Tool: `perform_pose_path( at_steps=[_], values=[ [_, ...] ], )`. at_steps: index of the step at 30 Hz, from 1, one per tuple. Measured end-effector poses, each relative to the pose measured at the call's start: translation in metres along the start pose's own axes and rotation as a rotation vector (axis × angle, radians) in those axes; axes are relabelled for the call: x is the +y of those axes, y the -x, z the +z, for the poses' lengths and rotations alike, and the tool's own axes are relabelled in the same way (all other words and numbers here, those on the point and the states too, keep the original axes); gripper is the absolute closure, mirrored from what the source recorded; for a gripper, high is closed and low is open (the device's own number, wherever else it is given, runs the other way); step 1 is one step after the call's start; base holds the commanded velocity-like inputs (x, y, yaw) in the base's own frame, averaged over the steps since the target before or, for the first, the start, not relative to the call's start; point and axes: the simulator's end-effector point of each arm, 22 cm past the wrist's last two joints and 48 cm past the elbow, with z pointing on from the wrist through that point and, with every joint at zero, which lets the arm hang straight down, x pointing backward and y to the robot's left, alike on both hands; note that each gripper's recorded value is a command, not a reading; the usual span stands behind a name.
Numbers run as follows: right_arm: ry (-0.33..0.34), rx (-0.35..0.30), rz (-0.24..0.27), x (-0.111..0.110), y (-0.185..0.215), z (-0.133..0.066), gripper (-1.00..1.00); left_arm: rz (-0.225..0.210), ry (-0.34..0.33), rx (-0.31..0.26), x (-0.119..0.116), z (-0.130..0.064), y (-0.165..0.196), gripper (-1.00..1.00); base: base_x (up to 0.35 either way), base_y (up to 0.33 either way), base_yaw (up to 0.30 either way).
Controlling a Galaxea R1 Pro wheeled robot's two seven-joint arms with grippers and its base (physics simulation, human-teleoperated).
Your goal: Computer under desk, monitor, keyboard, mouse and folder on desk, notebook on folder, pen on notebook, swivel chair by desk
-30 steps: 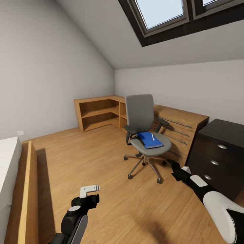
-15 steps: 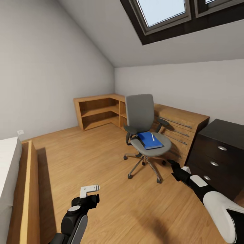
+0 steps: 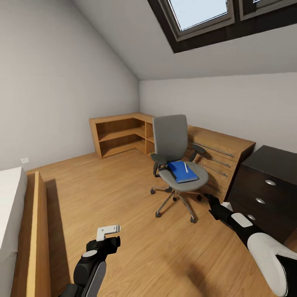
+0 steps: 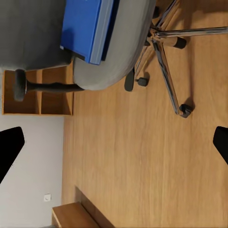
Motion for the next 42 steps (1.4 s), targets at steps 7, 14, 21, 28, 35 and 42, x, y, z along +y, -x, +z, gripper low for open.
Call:
perform_pose_path(
  at_steps=[7, 14, 21, 28, 35, 42],
  values=[
    [0.034, -0.018, -0.009, 0.02, 0.008, -0.005, -1.0, 0.0, 0.0, 0.002, -0.001, -0.008, 0.011, -1.0, 0.0, 0.0, 0.002],
    [0.051, -0.125, -0.05, 0.031, 0.032, -0.012, -1.0, 0.001, -0.001, 0.003, -0.001, -0.016, 0.022, -1.0, 0.0, 0.0, 0.0],
    [0.069, -0.199, -0.172, 0.057, 0.041, -0.02, -1.0, 0.002, -0.001, 0.003, -0.002, -0.024, 0.032, -1.0, 0.0, 0.0, 0.0],
    [-0.025, -0.281, -0.283, 0.071, 0.045, -0.031, -1.0, 0.003, 0.0, 0.003, -0.002, -0.032, 0.043, -1.0, 0.0, 0.0, 0.0],
    [-0.091, -0.414, -0.382, 0.095, 0.046, -0.068, -1.0, 0.003, 0.001, 0.003, -0.003, -0.04, 0.053, -1.0, 0.0, 0.0, 0.0],
    [-0.095, -0.5, -0.476, 0.123, 0.038, -0.109, -1.0, 0.004, 0.001, 0.003, -0.003, -0.048, 0.063, -1.0, 0.0, 0.0, -0.025]
  ],
)
